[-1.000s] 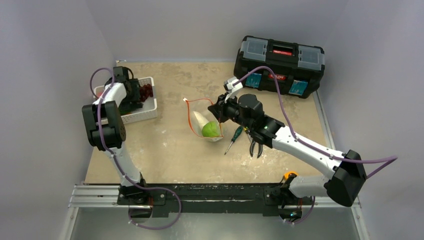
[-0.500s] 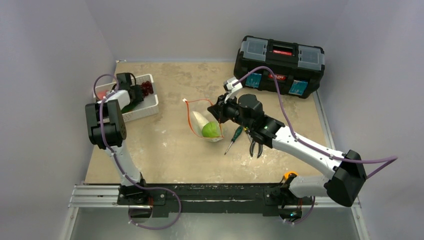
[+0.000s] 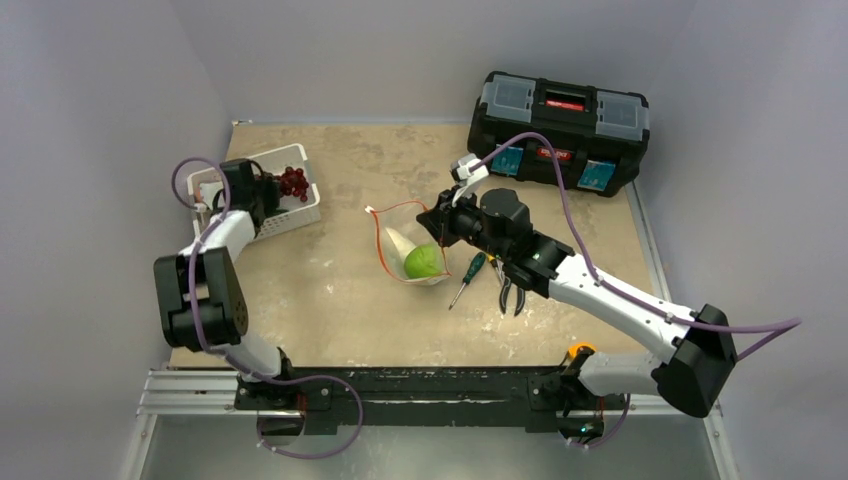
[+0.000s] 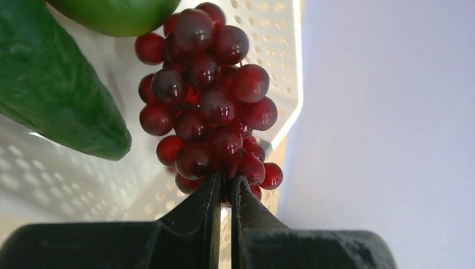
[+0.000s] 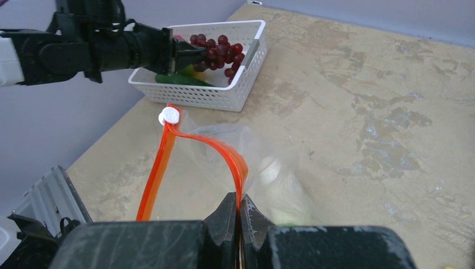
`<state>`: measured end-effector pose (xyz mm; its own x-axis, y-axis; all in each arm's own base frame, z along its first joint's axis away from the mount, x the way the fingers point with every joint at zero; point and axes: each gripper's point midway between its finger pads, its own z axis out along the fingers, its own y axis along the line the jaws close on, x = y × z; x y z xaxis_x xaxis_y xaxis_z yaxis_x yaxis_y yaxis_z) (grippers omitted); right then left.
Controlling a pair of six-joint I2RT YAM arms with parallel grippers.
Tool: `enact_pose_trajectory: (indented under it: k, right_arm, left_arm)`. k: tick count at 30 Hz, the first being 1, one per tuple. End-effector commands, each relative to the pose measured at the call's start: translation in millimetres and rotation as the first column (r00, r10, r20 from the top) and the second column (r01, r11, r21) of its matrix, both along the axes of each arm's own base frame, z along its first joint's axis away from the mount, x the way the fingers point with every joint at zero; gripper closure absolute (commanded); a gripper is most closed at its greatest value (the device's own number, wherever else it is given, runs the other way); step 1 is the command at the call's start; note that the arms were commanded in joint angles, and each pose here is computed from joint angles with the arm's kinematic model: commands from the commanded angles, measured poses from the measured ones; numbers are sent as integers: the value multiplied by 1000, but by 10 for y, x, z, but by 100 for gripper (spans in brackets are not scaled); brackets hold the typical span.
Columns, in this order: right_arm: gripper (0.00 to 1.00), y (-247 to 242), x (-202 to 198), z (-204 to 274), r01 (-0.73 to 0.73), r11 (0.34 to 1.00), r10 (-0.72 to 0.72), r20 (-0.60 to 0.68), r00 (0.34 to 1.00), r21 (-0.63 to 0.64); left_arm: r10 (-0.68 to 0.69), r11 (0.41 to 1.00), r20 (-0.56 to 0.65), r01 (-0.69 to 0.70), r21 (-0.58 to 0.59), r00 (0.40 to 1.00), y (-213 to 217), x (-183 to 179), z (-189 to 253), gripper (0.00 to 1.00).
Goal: Place the food in the zip-top bag and seal the zipper
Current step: Pick up the fake fruit from the bin, then place the fake fruit in the zipper food storage bag.
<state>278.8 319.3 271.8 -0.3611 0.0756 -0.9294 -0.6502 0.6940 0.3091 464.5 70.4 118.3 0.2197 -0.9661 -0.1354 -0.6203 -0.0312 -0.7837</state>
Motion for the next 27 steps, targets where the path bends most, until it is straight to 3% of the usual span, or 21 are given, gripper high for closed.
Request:
enact_pose_trajectory:
  k: [1, 6, 11, 14, 18, 22, 25, 27]
  right_arm:
    - [100, -12, -41, 343, -15, 996, 10, 55, 998, 84]
    - [100, -27, -52, 350, -9, 996, 5, 48, 999, 91]
    - [100, -5, -37, 348, -7, 995, 3, 36, 999, 97]
    - [100, 28, -14, 344, -5, 995, 2, 22, 1000, 100]
    - [100, 108, -19, 371, -27, 992, 27, 5, 1000, 122]
    - [100, 213, -24, 377, -54, 987, 58, -24, 998, 149]
    - [100, 315, -47, 380, -90, 980, 99, -46, 994, 175]
    - [100, 387, -64, 382, -113, 974, 128, -62, 990, 197]
  left_arm:
    - [-121, 981, 123, 100, 167, 985, -50, -173, 584, 100]
    - [-319, 910, 61, 287, 300, 946, -266, -499, 909, 100]
    - [-561, 762, 120, 455, 461, 819, -638, -836, 1506, 100]
    - [-715, 629, 158, 528, 571, 681, -946, -1120, 1874, 100]
    - [-864, 412, 113, 561, 718, 490, -1337, -1587, 2204, 100]
    - [-969, 168, 47, 511, 843, 241, -1884, -2116, 2426, 100]
    - [-995, 93, 66, 428, 899, 76, -2158, -2470, 2627, 100]
    - [-998, 65, 68, 372, 926, 3, -2253, -2643, 2722, 100]
